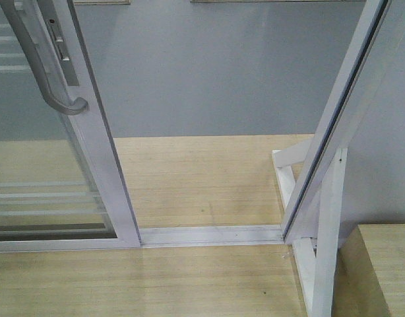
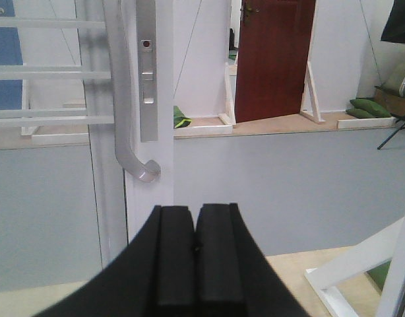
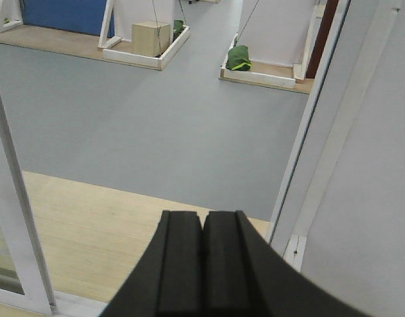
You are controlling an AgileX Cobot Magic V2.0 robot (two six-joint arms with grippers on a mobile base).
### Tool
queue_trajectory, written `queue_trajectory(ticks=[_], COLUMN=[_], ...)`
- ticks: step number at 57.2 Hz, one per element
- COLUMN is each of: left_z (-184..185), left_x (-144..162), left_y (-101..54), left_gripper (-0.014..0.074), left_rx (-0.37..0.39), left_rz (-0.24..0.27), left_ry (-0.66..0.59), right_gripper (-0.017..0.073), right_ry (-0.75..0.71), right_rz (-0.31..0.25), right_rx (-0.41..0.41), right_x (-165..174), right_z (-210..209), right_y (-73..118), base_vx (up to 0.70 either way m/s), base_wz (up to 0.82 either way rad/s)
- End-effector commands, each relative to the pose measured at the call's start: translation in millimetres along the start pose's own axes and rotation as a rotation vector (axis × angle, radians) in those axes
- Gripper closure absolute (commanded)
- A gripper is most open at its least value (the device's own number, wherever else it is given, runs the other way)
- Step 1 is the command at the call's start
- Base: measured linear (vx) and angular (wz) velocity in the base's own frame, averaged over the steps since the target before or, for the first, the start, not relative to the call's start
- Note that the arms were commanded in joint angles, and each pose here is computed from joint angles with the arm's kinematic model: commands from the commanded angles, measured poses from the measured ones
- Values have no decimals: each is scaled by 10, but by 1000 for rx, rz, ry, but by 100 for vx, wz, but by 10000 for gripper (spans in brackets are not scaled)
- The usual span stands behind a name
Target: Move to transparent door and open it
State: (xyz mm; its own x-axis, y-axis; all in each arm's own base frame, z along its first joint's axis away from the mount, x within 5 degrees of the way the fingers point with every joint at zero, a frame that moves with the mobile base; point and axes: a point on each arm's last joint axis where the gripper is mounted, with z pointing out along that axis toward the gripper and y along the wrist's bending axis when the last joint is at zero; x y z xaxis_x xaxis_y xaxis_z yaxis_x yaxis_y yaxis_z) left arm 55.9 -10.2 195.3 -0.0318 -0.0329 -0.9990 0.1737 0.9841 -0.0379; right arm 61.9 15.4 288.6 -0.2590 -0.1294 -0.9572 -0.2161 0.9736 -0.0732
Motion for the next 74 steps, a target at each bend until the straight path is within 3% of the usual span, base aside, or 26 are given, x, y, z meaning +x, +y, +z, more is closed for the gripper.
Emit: queue_trajectory(ticks=[1,28,36,51,58,67,74], left_z=[-9,-9,-9,-9,-9,-9,-9], left_x=[-40,-40,-40,-40,-40,-40,-40], left_y=[3,3,3,3,3,3,3], left_gripper=[596,596,596,596,596,596,596], left_rx=[-1,-1,-1,-1,-1,-1,-1], left_rz=[-8,-8,-8,-8,-8,-8,-8], left_ry=[-79,-79,-79,-79,-79,-79,-79], right_gripper=[562,561,561,561,561,561,561], right_ry=[-87,-80,-70,-182,-225,-251,-249], right_rz=[3,3,-43,-17,46,-28,-33], right_rx=[24,22,51,127,135,146,148], right_x=[-146,-140,-100,631,926,934,936], right_z=[-26,-25,-11,218,245,187,186], right_y=[-26,-24,-47,-52,-33,-24,-24], base_vx=[0,0,0,0,0,0,0], base_wz=[0,0,0,0,0,0,0])
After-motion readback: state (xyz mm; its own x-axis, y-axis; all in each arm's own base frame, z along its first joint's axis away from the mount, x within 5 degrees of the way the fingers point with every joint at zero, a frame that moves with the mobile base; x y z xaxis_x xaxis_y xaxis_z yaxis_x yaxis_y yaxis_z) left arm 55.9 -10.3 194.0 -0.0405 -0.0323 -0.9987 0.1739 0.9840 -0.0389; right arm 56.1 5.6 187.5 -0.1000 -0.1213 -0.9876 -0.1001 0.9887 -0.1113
